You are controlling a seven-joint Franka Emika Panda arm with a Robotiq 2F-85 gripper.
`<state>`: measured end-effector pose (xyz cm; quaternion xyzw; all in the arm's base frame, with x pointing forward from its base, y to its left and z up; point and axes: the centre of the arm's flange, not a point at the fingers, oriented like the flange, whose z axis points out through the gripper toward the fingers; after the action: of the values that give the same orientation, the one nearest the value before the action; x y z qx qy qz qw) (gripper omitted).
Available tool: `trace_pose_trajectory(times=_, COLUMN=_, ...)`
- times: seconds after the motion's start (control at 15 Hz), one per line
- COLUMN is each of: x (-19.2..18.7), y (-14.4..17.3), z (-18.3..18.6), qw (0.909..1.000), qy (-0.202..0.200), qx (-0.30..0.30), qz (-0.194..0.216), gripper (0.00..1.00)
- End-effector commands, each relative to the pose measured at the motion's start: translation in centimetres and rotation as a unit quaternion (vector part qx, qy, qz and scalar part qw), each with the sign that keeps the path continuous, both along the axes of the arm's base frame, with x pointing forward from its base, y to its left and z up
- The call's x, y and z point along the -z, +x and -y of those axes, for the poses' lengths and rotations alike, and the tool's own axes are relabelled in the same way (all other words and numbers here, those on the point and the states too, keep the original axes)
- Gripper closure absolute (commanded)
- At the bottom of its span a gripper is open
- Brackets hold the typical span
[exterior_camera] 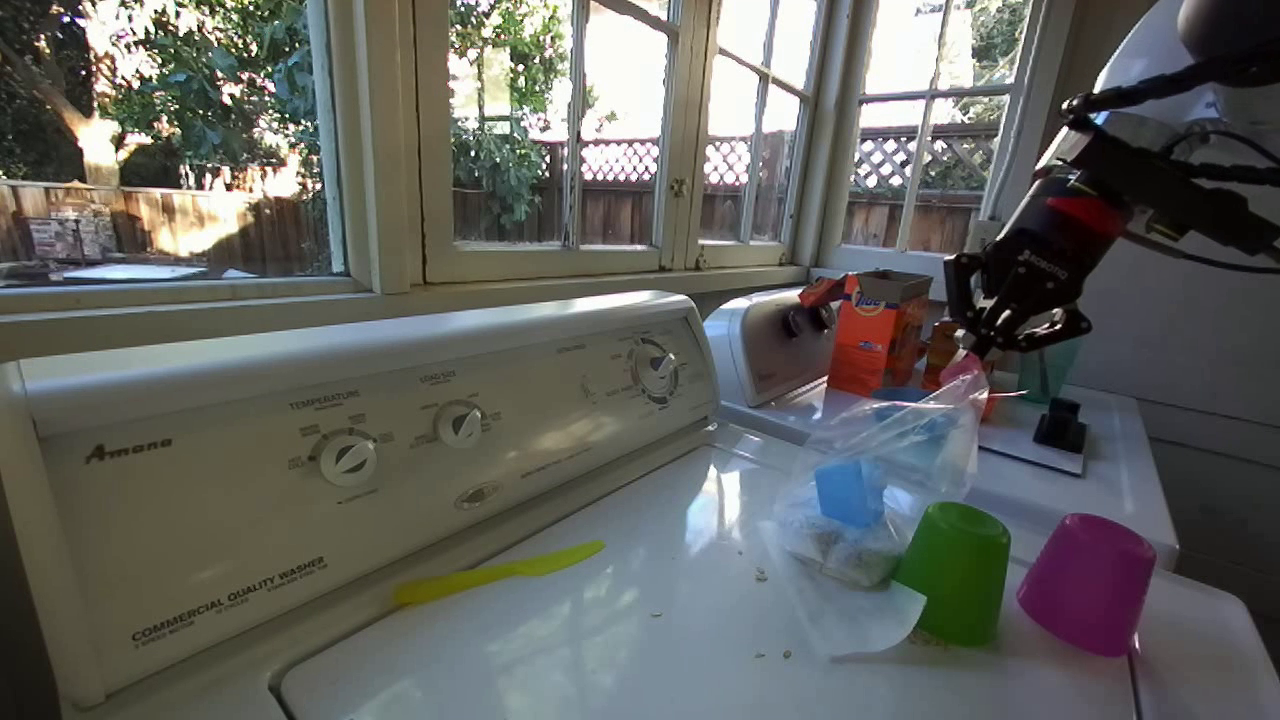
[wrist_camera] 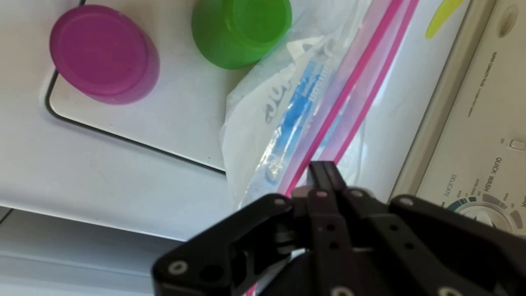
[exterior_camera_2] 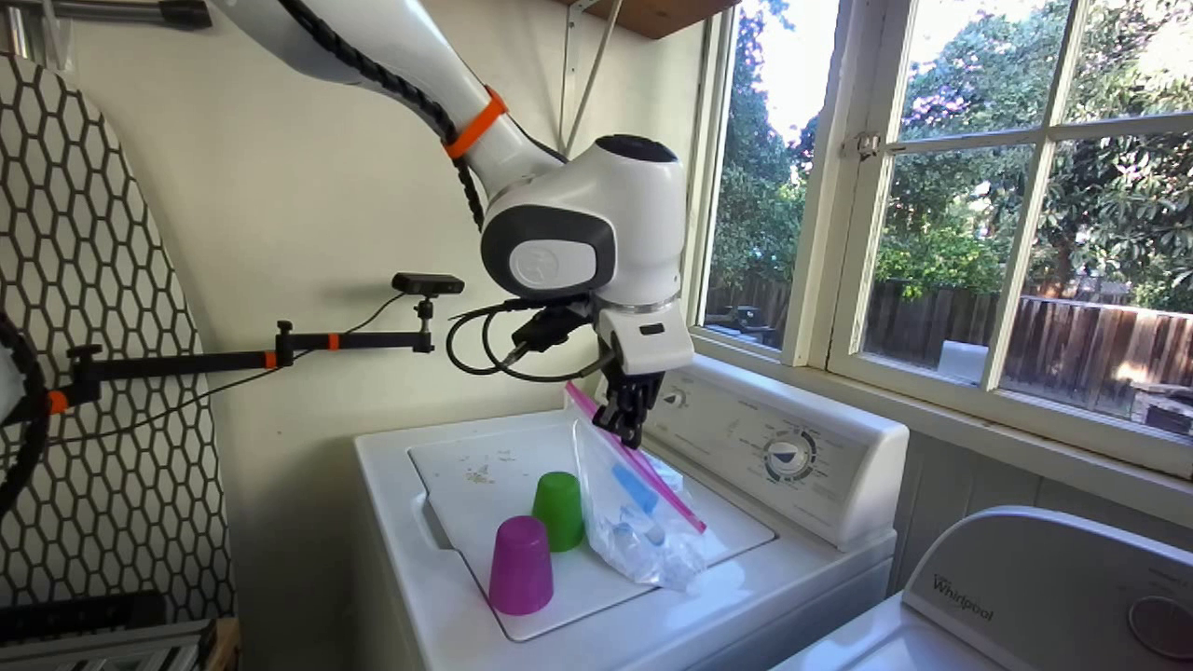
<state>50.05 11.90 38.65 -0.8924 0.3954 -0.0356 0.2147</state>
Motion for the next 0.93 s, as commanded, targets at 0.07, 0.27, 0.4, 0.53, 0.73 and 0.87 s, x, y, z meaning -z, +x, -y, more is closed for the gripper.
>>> trace_pose_trajectory(times=0.07, x=-0.1, y=-0.7, z=0.3, qw=0.999, qy=-0.021, qx=-0.027, qz=-0.028, gripper=1.0)
trace_pose_trajectory(times=0.27, x=-0.1, y=-1.2, z=0.3, qw=0.9979, qy=-0.031, qx=-0.042, qz=-0.037, gripper=1.0)
trace_pose_trajectory(times=0.4, x=-0.1, y=-1.3, z=0.1, qw=0.9974, qy=-0.034, qx=-0.049, qz=-0.041, gripper=1.0)
trace_pose_trajectory(times=0.53, x=0.2, y=-1.2, z=-0.2, qw=0.9973, qy=-0.03, qx=-0.051, qz=-0.043, gripper=1.0)
trace_pose_trajectory(times=0.73, x=0.6, y=-1.0, z=-0.8, qw=0.9975, qy=-0.027, qx=-0.05, qz=-0.041, gripper=1.0)
trace_pose_trajectory(times=0.87, x=0.8, y=-0.9, z=-1.1, qw=0.9979, qy=-0.023, qx=-0.049, qz=-0.037, gripper=1.0)
